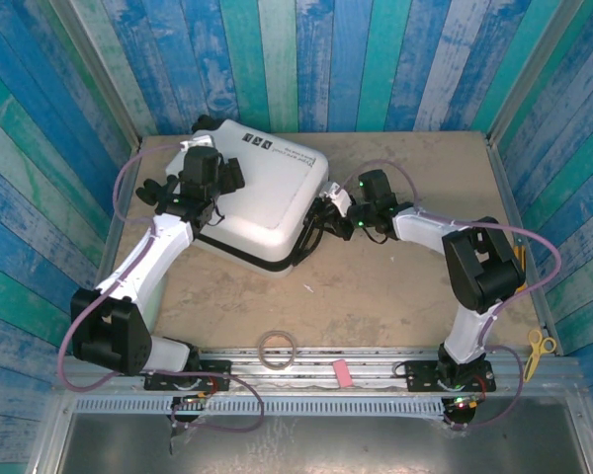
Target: Pack the luggage
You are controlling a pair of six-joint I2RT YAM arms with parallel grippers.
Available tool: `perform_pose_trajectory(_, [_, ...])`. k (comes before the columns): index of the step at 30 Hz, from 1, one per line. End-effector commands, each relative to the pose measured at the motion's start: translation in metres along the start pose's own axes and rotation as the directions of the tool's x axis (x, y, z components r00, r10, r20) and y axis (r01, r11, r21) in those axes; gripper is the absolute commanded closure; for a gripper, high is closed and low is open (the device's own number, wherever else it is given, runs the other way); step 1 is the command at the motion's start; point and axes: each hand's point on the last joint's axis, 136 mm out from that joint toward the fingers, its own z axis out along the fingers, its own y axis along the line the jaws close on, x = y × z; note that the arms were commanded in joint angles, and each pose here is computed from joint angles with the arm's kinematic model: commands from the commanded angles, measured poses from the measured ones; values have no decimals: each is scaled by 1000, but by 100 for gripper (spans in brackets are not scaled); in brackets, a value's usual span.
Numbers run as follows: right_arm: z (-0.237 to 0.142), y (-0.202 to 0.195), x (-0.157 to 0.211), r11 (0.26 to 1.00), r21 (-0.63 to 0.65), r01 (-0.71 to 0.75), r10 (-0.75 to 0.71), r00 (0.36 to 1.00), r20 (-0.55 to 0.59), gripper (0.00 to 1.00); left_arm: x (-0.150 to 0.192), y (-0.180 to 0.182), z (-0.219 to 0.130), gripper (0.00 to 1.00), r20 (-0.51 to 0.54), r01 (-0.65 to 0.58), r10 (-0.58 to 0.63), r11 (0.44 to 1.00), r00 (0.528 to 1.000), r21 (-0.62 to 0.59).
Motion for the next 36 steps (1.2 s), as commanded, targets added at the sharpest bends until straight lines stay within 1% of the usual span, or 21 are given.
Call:
perform_pose_trajectory(1, [2, -2, -7, 1000, -19, -5, 5, 1000, 15, 69, 87, 27, 10, 7, -298, -59, 28, 994, 954, -95])
perform_pose_trajectory(5, [3, -3, -7, 1000, -17, -11, 12, 1000, 15, 72, 88, 27, 10, 6, -298, -62, 31, 993, 954, -96])
perform_pose_trajectory(10, [8, -6, -2, 999, -17, -35, 35, 999, 2, 78, 87, 27, 11, 6, -298, -62, 31, 993, 954, -97])
perform_pose_trajectory(15, [9, -6, 1, 999, -19, -41, 41, 999, 0, 81, 87, 27, 10, 6, -298, -64, 33, 993, 954, -95])
perform_pose_trajectory(17, [8, -5, 0, 999, -20, -39, 39, 999, 2, 85, 86, 27, 11, 6, -298, -64, 32, 993, 954, -97])
perform_pose_trajectory(20, [5, -3, -4, 999, -19, -34, 34, 999, 10, 98, 85, 27, 10, 6, -295, -63, 32, 993, 955, -96])
perform_pose_trajectory(21, [3, -3, -5, 999, -15, -33, 33, 999, 12, 100, 86, 27, 10, 7, -297, -63, 32, 993, 954, -96])
perform_pose_trajectory(26, [-4, -5, -10, 998, 13, -64, 64, 998, -6, 100, 86, 28, 10, 6, -298, -65, 33, 993, 954, -100])
perform_pose_trajectory(30, [-6, -15, -12, 989, 62, -134, 136, 990, -46, 100, 89, 29, 11, 6, -304, -67, 33, 992, 952, -105])
perform_pose_trajectory(36, [-7, -31, -12, 969, 140, -203, 214, 975, -63, 100, 94, 31, 13, 6, -320, -75, 36, 991, 947, -112])
